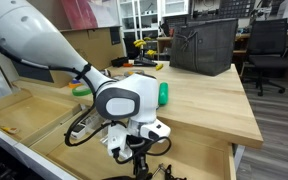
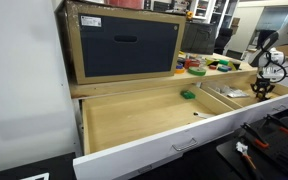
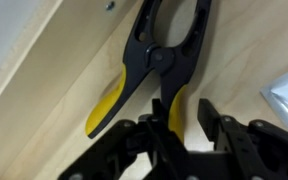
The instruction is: Remove the black and yellow tool from the open drawer and place it on the counter.
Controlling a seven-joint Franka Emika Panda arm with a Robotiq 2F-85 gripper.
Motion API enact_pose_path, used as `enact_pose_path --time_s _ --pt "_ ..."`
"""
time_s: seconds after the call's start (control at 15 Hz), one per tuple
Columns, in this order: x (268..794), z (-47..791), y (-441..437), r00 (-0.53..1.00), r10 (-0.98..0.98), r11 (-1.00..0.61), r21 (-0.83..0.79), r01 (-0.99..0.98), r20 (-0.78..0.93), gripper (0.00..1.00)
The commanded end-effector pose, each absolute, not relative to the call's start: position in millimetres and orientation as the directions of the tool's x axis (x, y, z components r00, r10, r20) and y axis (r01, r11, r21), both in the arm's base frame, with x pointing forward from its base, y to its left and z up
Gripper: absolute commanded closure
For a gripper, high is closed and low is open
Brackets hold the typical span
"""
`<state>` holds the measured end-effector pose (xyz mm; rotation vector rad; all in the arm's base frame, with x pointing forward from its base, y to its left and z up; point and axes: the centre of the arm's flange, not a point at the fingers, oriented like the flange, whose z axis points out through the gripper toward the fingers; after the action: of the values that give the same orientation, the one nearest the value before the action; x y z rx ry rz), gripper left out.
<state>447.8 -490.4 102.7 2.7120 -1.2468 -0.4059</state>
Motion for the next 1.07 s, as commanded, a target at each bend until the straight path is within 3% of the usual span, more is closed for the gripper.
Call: enact_pose_path --time_s 0.0,0.13,0.67,1.0 --pt "450 119 -492 0.636 -0.751 -0.660 0.213 -0.720 -0.179 0.88" --pt "449 125 -490 0.642 -0.748 -0.664 0.213 -0.717 -0.170 0.99" --pt "443 141 -486 0.653 -0.741 -0.671 0.196 -0.715 -0.155 0.96" --pt "430 193 -484 0.695 -0.704 -0.710 0.153 -0.687 -0.144 0.96"
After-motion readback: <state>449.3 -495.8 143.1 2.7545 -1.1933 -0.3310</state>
